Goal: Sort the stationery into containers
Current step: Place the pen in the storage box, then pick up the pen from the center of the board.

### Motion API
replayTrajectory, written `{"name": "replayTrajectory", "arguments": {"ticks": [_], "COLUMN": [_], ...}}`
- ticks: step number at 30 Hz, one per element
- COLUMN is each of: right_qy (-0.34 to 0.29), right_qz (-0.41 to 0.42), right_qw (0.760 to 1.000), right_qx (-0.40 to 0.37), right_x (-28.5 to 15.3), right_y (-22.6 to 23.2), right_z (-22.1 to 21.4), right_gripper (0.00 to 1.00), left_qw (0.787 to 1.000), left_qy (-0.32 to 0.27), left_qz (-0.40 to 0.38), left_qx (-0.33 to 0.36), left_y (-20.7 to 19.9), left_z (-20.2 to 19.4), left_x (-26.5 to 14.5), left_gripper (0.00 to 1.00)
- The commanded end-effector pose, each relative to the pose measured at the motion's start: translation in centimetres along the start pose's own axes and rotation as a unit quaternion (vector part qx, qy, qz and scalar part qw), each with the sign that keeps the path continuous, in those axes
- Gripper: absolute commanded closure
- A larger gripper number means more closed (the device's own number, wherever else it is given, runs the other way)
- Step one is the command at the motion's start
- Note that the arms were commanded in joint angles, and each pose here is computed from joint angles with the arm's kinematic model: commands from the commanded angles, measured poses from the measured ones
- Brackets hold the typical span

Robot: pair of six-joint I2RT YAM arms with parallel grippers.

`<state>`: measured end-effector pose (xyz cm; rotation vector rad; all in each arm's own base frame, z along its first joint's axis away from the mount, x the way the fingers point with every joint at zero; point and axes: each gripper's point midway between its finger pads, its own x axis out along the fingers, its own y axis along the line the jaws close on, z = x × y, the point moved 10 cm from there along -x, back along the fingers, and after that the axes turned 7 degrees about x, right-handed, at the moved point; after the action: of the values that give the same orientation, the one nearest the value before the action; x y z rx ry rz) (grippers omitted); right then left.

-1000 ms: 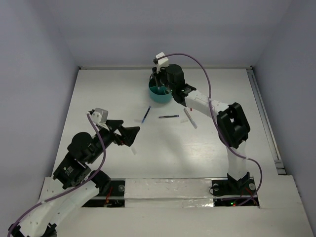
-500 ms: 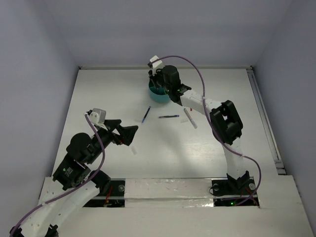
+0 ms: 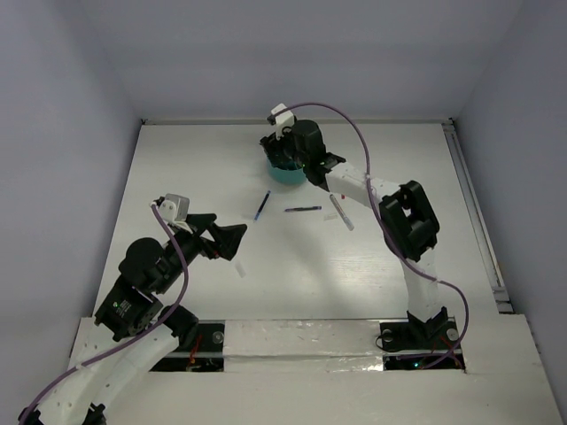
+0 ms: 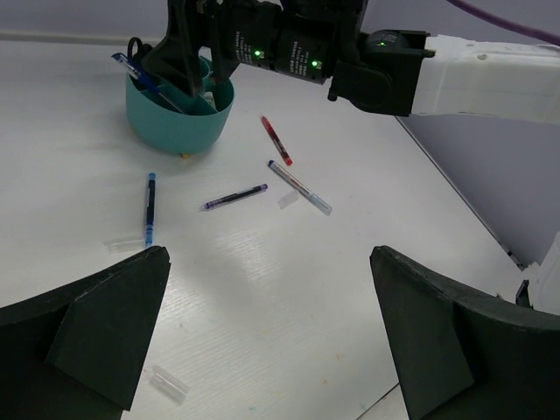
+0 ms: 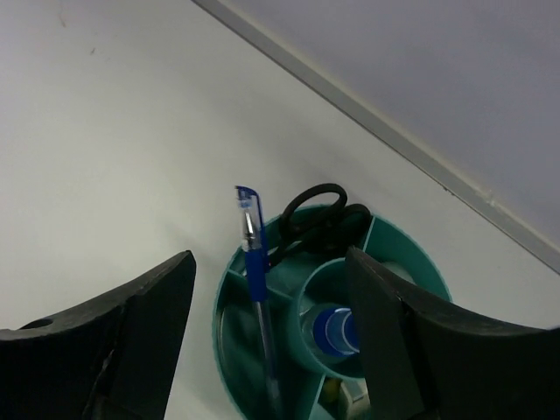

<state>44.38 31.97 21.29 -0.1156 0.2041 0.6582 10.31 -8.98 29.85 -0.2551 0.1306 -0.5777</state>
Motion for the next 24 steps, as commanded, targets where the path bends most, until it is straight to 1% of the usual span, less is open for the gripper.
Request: {"name": "replayTrajectory", "arguments": {"ticks": [1,4,5,7,8,9,10,11,12,13,14,15,16,17,18,20,21,24], "right_qy": [-0.048,-0.050,-0.065,-0.063,-0.081,-0.080,-0.056,-0.065,-0.051,0.001,0.020,0.037,0.080,0.110,0.128,0.174,0.183,0.207], "right_qz": [-0.010,-0.009,-0.009,-0.011,-0.022,-0.023,-0.037,-0.044,-0.054,-0.079,-0.093,-0.106,-0.122,-0.137,-0.146,-0.175,-0.186,-0.196], "right_qw": [0.999,0.998,0.997,0.997,0.995,0.994,0.994,0.993,0.992,0.989,0.987,0.982,0.977,0.971,0.965,0.950,0.944,0.931], "right_qx": [0.014,0.023,0.029,0.048,0.057,0.072,0.084,0.093,0.100,0.125,0.133,0.149,0.155,0.161,0.176,0.189,0.202,0.227], "right_x": [-2.7,-4.0,-5.2,-6.7,-8.6,-9.5,-10.4,-12.2,-13.0,-13.9,-14.6,-15.7,-16.6,-17.2,-17.7,-19.0,-19.4,-20.2], "right_y": [-0.2,-0.1,-0.1,0.1,-0.1,0.0,0.0,0.0,-0.1,-0.1,-0.1,-0.4,-0.4,-0.6,-0.5,-1.6,-2.0,-4.2], "right_z": [4.7,5.1,6.4,6.1,7.6,7.7,6.2,7.1,6.5,4.5,3.8,3.3,1.7,-0.1,-0.9,-3.1,-3.5,-4.5], "right_gripper": [0.25,0.22,0.22,0.24,0.29,0.35,0.48,0.63,0.79,0.92,0.94,0.97,0.99,0.99,0.99,0.97,0.96,0.87], "left_qw": [1.000,1.000,1.000,1.000,1.000,1.000,1.000,1.000,1.000,1.000,1.000,1.000,1.000,1.000,1.000,1.000,1.000,1.000], "left_qy": [-0.017,-0.017,-0.017,-0.017,-0.017,-0.017,-0.017,-0.018,-0.018,-0.018,-0.016,-0.018,-0.018,-0.016,-0.017,-0.019,-0.020,-0.020], "left_qz": [-0.004,-0.003,-0.001,0.001,0.001,0.001,0.001,0.000,-0.001,-0.001,-0.002,-0.003,-0.003,-0.005,-0.006,-0.008,-0.009,-0.011], "left_qx": [0.007,0.007,0.007,0.007,0.007,0.007,0.007,0.007,0.007,0.007,0.008,0.008,0.008,0.008,0.009,0.009,0.009,0.010], "left_y": [0.0,0.0,0.0,0.1,0.1,0.1,0.1,0.0,0.0,0.0,0.0,0.0,0.0,0.0,0.0,-0.1,-0.1,-0.1], "left_z": [0.4,0.4,0.5,0.5,0.5,0.5,0.5,0.5,0.5,0.5,0.4,0.5,0.5,0.4,0.4,0.4,0.5,0.5], "left_x": [0.2,0.2,0.2,0.2,0.2,0.2,0.2,0.2,0.2,0.2,0.2,0.2,0.2,0.2,0.2,0.1,0.1,0.1], "left_gripper": [0.01,0.01,0.01,0.01,0.01,0.01,0.01,0.01,0.01,0.01,0.01,0.01,0.01,0.01,0.01,0.01,0.01,0.01]}}
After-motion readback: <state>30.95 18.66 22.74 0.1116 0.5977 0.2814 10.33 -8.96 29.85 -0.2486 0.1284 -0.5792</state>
